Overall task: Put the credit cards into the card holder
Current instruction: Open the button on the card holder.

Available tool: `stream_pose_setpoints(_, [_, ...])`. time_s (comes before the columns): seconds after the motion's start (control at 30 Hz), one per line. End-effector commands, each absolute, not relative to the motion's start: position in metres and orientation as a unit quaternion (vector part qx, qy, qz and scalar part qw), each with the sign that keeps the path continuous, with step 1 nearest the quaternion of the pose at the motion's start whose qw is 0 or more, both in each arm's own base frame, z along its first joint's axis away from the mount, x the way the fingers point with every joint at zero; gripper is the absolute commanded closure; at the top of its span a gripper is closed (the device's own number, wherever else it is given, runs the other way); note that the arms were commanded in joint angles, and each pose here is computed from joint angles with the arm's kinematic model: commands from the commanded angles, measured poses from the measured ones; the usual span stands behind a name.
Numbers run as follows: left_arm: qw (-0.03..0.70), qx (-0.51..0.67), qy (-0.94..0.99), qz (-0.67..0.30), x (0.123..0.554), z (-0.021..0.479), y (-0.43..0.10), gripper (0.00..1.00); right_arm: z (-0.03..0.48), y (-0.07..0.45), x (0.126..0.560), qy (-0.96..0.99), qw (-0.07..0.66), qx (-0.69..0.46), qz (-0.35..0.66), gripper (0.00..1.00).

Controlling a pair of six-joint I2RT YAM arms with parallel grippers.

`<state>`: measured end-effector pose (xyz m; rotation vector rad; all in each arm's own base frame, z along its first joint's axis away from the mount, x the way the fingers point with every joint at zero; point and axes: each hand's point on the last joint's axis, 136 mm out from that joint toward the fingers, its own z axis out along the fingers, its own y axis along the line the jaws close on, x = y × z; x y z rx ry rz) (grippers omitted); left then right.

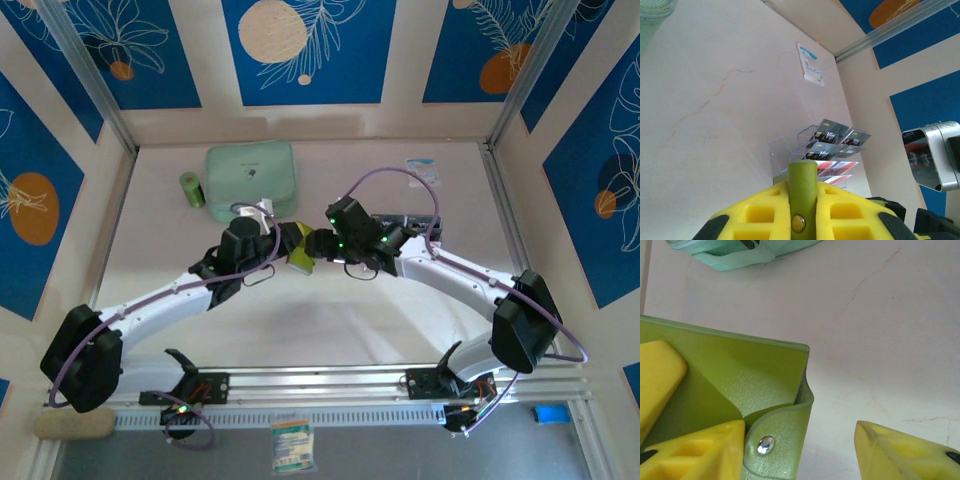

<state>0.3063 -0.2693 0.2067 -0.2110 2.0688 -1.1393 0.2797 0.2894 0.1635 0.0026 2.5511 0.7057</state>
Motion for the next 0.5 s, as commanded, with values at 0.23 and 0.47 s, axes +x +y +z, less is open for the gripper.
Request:
stream_pose_setpoints(0.23, [0.403,-0.075,0.767,-0.494,0.304,0.249,-0.276,1.00,0.106,0.252,0.259,0.963,0.203,0.042,0.175,0.52])
stream_pose_setpoints(0.47, [0.401,-0.075,0.763,-0.502,0.302,0.252,-0.277,1.00,0.078,0.240,0.241,0.968,0.177,0.066,0.163,0.55])
